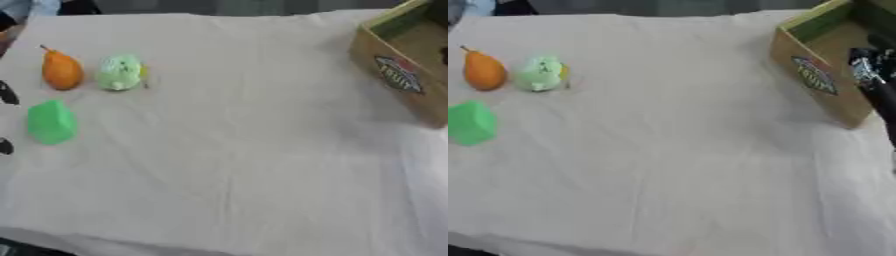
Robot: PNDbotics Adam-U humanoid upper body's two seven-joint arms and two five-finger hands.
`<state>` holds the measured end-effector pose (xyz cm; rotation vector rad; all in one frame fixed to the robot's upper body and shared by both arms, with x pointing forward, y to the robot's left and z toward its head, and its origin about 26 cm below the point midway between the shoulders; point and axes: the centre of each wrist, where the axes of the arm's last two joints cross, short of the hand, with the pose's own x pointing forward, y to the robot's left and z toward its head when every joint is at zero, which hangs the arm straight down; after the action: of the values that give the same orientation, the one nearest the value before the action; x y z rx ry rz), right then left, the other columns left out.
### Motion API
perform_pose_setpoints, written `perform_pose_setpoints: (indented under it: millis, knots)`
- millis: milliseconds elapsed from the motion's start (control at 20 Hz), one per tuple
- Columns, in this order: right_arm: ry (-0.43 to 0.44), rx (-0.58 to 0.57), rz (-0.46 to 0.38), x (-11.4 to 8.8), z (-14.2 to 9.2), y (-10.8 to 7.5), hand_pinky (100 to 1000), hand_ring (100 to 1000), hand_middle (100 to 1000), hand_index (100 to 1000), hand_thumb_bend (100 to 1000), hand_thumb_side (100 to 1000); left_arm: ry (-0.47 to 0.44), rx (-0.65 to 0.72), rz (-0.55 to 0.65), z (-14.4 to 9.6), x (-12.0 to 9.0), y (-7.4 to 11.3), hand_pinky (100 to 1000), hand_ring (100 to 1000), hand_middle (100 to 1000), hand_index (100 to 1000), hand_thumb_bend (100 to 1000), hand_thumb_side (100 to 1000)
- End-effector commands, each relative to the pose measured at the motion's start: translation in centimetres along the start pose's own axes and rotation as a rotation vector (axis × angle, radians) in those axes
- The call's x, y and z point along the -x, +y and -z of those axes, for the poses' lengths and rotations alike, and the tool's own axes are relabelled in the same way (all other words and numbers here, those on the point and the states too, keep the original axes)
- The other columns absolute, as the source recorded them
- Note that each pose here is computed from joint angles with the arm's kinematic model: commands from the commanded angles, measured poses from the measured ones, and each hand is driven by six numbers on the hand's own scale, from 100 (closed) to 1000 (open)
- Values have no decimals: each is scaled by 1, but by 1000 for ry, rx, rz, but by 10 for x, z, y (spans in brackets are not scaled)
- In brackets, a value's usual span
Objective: Pick up the objects with one hand, pass them to the other hand, and then place them into the box on the other side of the table.
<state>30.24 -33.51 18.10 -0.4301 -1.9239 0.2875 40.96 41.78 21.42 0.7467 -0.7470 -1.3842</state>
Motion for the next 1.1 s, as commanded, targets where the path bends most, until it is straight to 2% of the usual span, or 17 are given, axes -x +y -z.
perform_pose_setpoints:
  millis: [50, 650, 1100]
  knots:
    - [-21, -6, -31, -6, 3, -5, 1000, 934, 850, 1000, 100, 716, 35, -34, 20, -5, 6, 10, 813, 856, 791, 816, 881, 184]
    - [-21, -17, -29, -6, 3, -3, 1000, 933, 849, 1000, 100, 718, 4, -132, 8, 18, -9, 1, 788, 830, 772, 802, 833, 124]
    - [-20, -22, -28, -6, 3, -2, 1000, 933, 848, 1000, 100, 718, -12, -140, -15, 32, -23, -2, 782, 825, 767, 794, 782, 141]
